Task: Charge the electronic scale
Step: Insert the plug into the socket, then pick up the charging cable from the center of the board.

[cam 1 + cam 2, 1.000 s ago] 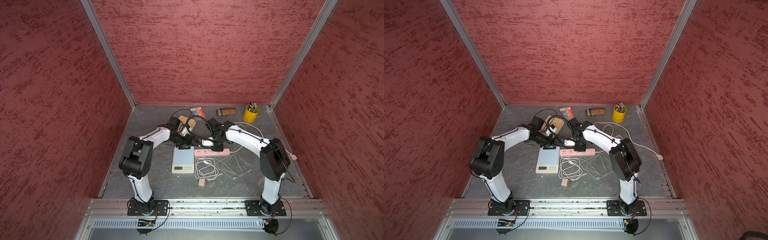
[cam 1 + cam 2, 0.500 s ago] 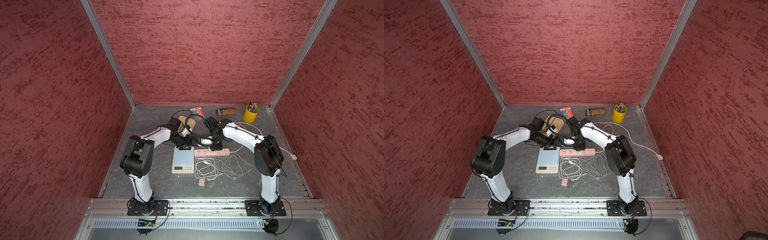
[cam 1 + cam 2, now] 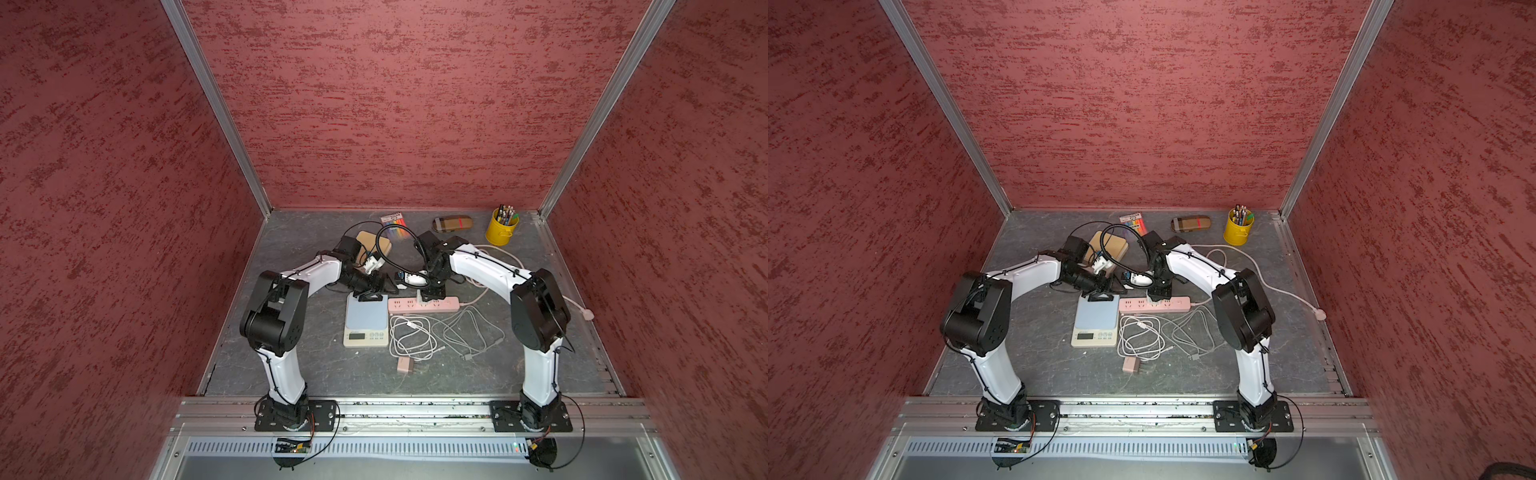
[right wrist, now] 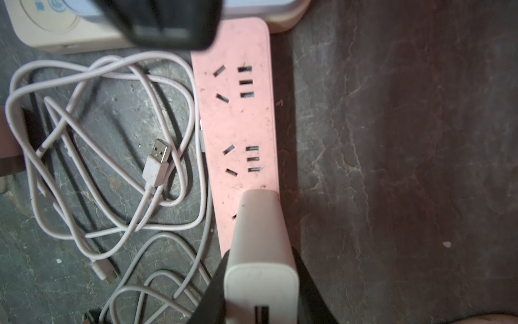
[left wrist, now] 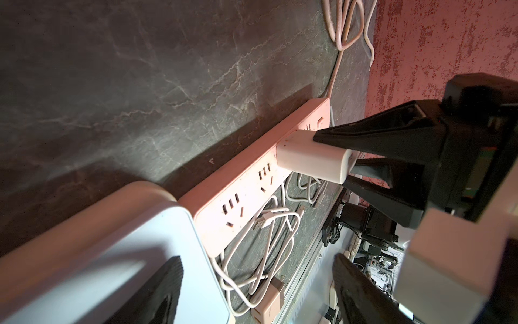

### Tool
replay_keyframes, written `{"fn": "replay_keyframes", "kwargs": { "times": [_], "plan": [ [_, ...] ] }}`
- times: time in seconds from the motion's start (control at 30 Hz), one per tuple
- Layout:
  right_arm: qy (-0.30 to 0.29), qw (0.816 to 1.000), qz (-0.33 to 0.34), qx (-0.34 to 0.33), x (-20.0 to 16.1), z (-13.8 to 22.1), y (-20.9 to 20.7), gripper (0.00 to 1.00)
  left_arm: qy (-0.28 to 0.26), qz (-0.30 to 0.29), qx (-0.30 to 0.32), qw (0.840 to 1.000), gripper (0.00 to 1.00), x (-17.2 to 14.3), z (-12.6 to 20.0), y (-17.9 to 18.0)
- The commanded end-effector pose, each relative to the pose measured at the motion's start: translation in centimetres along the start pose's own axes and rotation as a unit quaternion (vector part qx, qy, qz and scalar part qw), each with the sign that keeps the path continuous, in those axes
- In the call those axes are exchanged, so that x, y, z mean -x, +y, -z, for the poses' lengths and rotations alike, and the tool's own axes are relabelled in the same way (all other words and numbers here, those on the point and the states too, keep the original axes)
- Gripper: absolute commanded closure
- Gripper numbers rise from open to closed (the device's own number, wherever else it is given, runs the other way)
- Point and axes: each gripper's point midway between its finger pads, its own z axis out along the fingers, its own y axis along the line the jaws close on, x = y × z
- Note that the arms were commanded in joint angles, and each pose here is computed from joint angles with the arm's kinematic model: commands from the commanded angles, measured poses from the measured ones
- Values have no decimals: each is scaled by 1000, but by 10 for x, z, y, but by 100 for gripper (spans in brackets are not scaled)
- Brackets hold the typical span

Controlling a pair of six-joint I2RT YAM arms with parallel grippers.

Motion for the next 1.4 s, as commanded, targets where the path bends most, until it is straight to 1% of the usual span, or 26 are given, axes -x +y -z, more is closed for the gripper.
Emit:
{"fn": "replay_keyframes", "kwargs": {
  "times": [0.0,0.03,0.1,0.2,0.27,0.4,0.43,0.47,0.53,0.57,0.63,0.7,0.73,0.8,0.87,0.9,0.97,1.03,1.17,1.27,1.37],
  "plan": [
    [-94,991,-41,-84,38,-3,-37,62,-15,-15,3,1000,16,2,7,-6],
    [-107,988,-42,-100,42,7,-41,57,-19,-18,4,1000,16,3,9,-7],
    [-142,978,-52,-144,51,31,-52,42,-27,-28,8,999,16,7,15,-12],
    [-183,966,-57,-175,59,61,-54,27,-41,-45,16,998,16,11,24,-19],
    [-203,959,-66,-187,60,74,-52,25,-51,-56,21,997,15,13,29,-23],
    [-238,947,-87,-196,59,100,-42,26,-75,-99,35,992,16,12,39,-36],
    [-250,942,-102,-202,57,108,-41,25,-79,-116,44,989,16,11,39,-39],
    [-263,932,-127,-216,54,118,-41,25,-82,-139,57,985,16,8,39,-44],
    [-280,909,-187,-245,42,136,-44,25,-89,-189,81,974,16,1,36,-56],
    [-286,893,-227,-262,33,145,-47,25,-93,-221,96,966,16,-4,33,-64],
    [-288,855,-314,-296,10,160,-52,25,-95,-281,117,948,16,-15,23,-80],
    [-279,813,-411,-304,-20,163,-54,25,-81,-341,127,928,17,-31,6,-99],
    [-271,796,-447,-304,-33,161,-53,25,-71,-362,126,921,18,-39,-4,-107],
    [-250,758,-523,-300,-63,148,-47,26,-48,-403,116,907,23,-58,-29,-123],
    [-235,726,-576,-292,-86,132,-39,28,-21,-434,100,895,30,-77,-57,-135],
    [-230,712,-598,-286,-96,123,-34,29,-5,-452,90,887,33,-88,-71,-142],
    [-228,687,-631,-279,-111,111,-25,31,26,-474,80,877,38,-107,-97,-148],
    [-234,661,-658,-275,-124,105,-17,33,53,-486,71,869,41,-123,-121,-151],
    [-248,617,-699,-263,-149,97,-7,34,97,-483,65,868,50,-140,-160,-150],
    [-247,593,-723,-253,-166,92,-3,34,104,-474,64,872,53,-138,-179,-147],
    [-241,579,-740,-243,-179,85,0,35,99,-471,71,874,54,-131,-193,-144]
  ]
}}
